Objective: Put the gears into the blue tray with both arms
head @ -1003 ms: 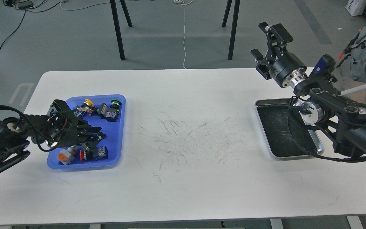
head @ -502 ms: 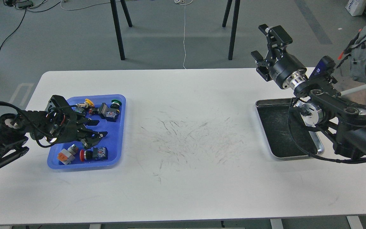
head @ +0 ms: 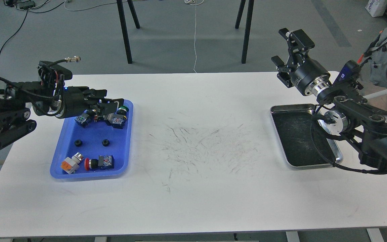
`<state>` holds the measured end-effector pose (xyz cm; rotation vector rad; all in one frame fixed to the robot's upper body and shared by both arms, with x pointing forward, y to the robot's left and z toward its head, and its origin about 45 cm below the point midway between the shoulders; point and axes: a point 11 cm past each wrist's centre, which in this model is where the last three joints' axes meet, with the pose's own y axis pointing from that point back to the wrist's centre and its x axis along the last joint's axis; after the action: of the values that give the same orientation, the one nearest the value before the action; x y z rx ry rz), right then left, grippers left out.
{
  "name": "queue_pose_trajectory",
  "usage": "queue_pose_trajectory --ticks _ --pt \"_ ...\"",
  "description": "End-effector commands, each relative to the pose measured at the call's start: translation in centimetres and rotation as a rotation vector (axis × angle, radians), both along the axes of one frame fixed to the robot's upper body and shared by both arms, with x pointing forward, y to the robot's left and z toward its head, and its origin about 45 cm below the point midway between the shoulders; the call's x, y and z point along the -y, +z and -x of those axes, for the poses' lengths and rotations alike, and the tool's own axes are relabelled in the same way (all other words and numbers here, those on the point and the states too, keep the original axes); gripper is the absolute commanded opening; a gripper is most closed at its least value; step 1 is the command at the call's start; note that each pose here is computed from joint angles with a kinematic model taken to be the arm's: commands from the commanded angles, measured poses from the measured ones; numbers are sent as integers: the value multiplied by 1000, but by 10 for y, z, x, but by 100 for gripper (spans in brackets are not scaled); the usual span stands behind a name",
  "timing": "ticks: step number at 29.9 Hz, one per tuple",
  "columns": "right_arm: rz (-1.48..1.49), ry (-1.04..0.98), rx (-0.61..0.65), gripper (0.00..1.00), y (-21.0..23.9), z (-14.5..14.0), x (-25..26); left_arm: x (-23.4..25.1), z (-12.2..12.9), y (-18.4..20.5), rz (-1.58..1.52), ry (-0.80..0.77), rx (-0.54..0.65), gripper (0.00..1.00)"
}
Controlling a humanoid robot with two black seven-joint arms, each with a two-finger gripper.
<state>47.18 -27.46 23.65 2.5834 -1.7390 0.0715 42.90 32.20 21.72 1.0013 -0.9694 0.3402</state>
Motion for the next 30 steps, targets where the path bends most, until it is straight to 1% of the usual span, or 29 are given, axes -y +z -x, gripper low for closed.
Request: queue_pose_trajectory --ticks 1,5,7,10,15,18,22,25,30 --pt "5 -3 -5 98 -2 1 3 23 -10 11 187 63 -7 88" --pt "7 -4 -6 98 -3 1 3 30 -17 21 349 142 -22 94" --pt "9 -4 -7 98 -3 2 3 38 -24 30 465 186 -24 99" --pt "7 -6 -15 98 -7 3 4 43 -29 39 582 232 -30 100" --pt "6 -11 -29 98 -14 7 6 49 -33 44 717 289 -54 100" --pt "6 -15 -35 98 -17 8 8 52 -40 48 826 341 -63 100" --pt "3 -29 -46 98 -23 11 11 60 -45 54 987 397 -106 100" --pt "-9 -41 -51 98 -27 12 10 60 -48 58 1145 449 -144 100" --pt "-23 -62 -76 98 -39 17 12 48 -48 54 1336 509 -165 100"
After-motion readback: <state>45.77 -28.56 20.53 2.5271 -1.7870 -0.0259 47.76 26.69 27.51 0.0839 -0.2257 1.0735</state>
